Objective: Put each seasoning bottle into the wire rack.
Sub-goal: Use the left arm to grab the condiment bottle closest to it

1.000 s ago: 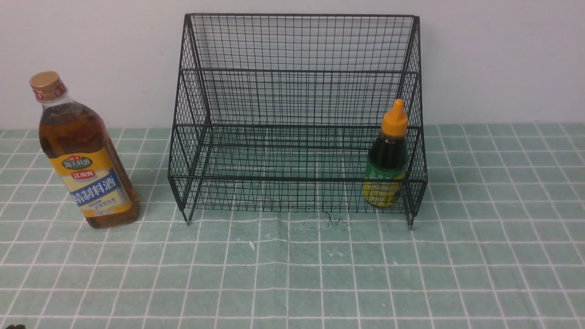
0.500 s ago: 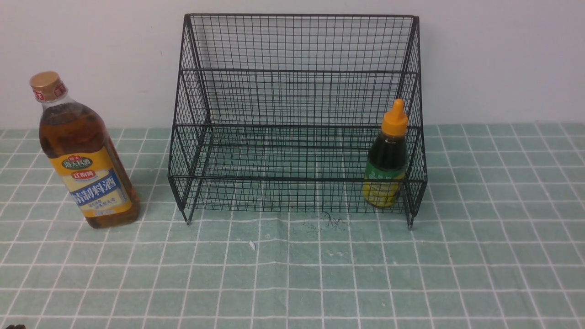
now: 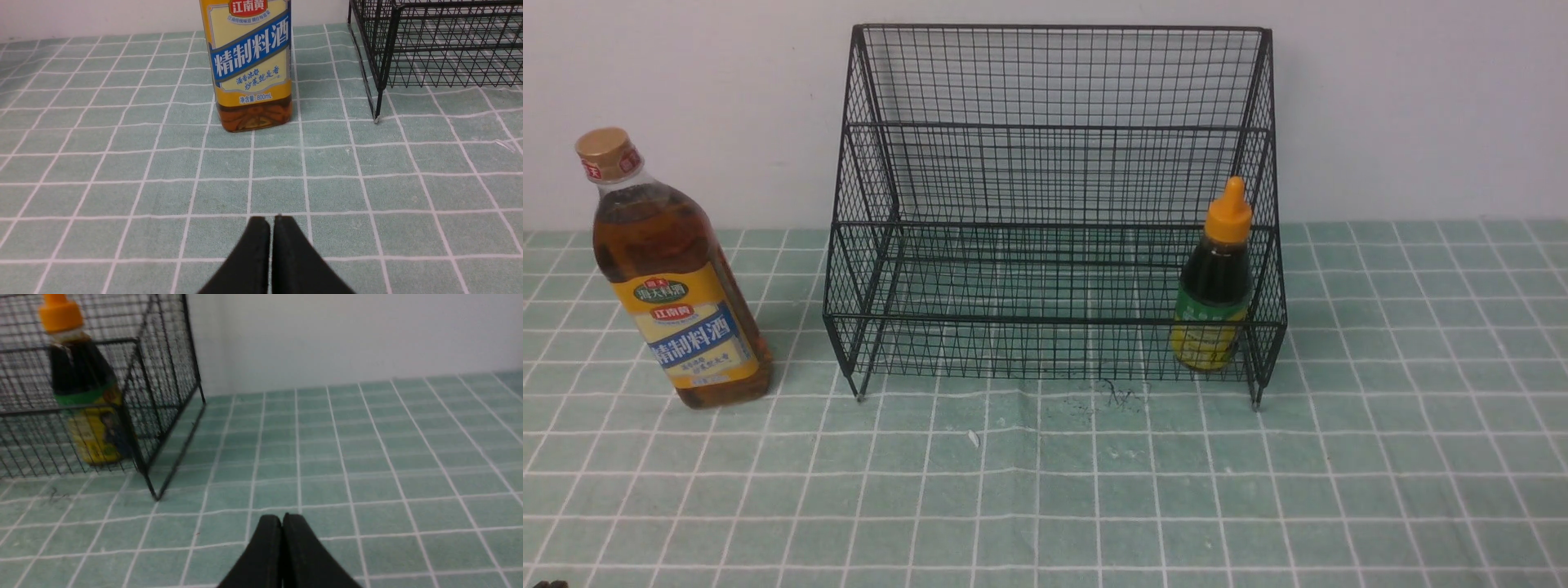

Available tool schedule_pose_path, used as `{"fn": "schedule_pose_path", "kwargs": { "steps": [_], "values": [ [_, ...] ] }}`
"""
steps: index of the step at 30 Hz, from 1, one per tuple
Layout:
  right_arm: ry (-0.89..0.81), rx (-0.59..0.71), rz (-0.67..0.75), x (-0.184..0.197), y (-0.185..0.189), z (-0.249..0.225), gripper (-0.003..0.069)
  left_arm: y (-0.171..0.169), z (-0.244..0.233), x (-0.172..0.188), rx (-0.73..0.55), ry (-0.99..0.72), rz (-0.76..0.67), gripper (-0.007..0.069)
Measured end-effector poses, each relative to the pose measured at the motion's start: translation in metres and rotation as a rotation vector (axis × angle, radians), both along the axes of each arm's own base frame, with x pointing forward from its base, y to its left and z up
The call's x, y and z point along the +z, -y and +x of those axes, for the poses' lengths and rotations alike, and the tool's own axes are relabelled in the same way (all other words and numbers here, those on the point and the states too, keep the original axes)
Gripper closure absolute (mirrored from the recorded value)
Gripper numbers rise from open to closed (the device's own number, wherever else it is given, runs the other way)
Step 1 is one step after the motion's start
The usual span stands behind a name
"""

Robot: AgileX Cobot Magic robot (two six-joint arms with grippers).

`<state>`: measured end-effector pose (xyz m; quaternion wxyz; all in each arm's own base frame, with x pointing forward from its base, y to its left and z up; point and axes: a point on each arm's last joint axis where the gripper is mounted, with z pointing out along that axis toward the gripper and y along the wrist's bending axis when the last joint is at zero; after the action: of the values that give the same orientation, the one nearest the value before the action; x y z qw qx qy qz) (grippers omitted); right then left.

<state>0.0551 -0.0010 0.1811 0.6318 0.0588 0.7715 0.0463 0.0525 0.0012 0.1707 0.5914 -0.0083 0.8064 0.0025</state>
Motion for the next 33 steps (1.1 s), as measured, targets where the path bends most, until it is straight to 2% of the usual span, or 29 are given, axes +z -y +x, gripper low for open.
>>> {"fn": "schedule_pose_path", "kwargs": {
  "steps": [33],
  "values": [
    [-0.017,-0.011,-0.042,-0.0007,0.0011,-0.0008,0.0673,0.0001,0.0000,-0.0001,0.000,-0.001,-0.002,0.0631]
  ]
}}
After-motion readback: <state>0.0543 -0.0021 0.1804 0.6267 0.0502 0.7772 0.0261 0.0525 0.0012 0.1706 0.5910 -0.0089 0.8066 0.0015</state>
